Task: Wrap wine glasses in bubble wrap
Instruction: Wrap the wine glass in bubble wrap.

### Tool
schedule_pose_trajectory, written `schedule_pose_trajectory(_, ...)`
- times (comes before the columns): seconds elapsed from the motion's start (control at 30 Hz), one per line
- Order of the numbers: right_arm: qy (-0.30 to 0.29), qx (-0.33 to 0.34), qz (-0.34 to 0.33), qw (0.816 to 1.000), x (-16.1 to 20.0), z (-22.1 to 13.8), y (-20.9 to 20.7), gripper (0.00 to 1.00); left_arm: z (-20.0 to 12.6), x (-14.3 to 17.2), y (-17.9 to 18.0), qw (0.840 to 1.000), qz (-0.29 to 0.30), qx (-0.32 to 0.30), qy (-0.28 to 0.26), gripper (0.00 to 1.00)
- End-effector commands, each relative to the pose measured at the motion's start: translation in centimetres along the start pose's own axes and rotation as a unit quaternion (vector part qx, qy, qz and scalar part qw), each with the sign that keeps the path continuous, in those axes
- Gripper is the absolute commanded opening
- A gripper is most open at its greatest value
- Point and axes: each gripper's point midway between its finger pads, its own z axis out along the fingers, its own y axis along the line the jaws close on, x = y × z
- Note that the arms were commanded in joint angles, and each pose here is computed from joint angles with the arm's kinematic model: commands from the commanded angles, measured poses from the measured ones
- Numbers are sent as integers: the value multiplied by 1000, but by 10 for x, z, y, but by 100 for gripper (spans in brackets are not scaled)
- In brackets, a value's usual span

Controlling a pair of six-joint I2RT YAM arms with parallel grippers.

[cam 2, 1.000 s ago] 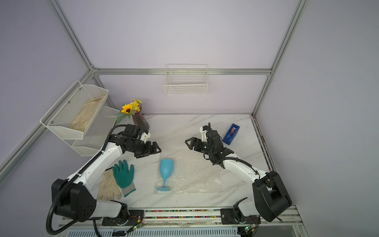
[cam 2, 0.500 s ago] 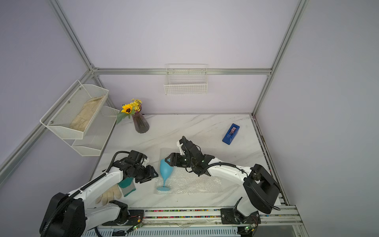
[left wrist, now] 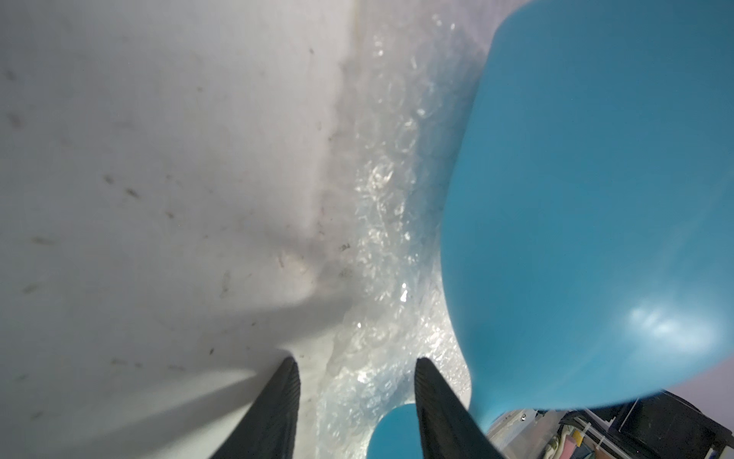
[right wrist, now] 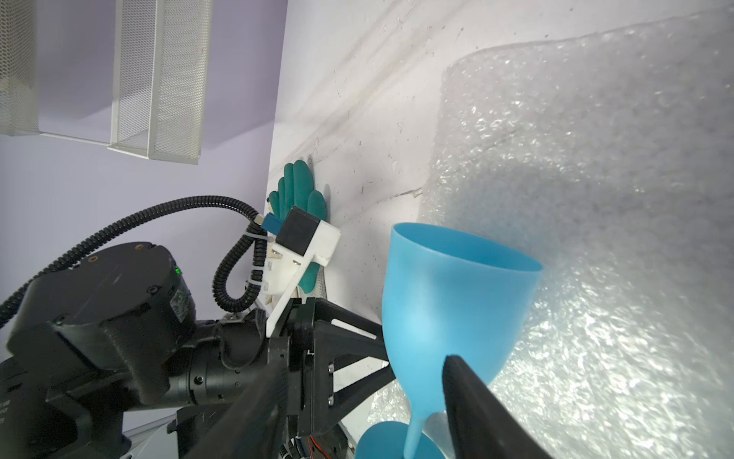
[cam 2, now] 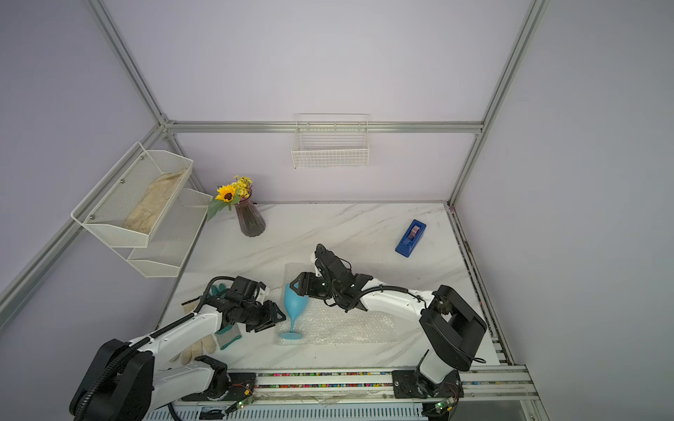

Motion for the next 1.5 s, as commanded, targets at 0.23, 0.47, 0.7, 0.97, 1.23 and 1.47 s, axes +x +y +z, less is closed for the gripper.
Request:
schedule_pose_trajectory(0.23,10,2,22,1000,8,3,-5,65,6,6,-9,999,-2,35,10,26)
schedule_pose_trajectory(0.47,24,8,37,999,15,4,-14,65,-6,1,-31,998,22,60,-11,17)
schedule_pose_trajectory(0.7,16,27,71,997,13,-6,-36,65,-17,-3,-52,996,29,79,-22,10)
schedule_pose_trajectory(0.97,7,28,83,996,13,-24,-54,65,-28,-6,-85,993,48,96,-39,1)
schedule_pose_trajectory(1.23,-6,21,81,996,9,-38,-56,65,-35,-5,-114,991,68,108,-46,0)
schedule_pose_trajectory(1.47,-9,31,96,995,9,-46,-76,65,-37,1,-149,986,87,133,-45,0)
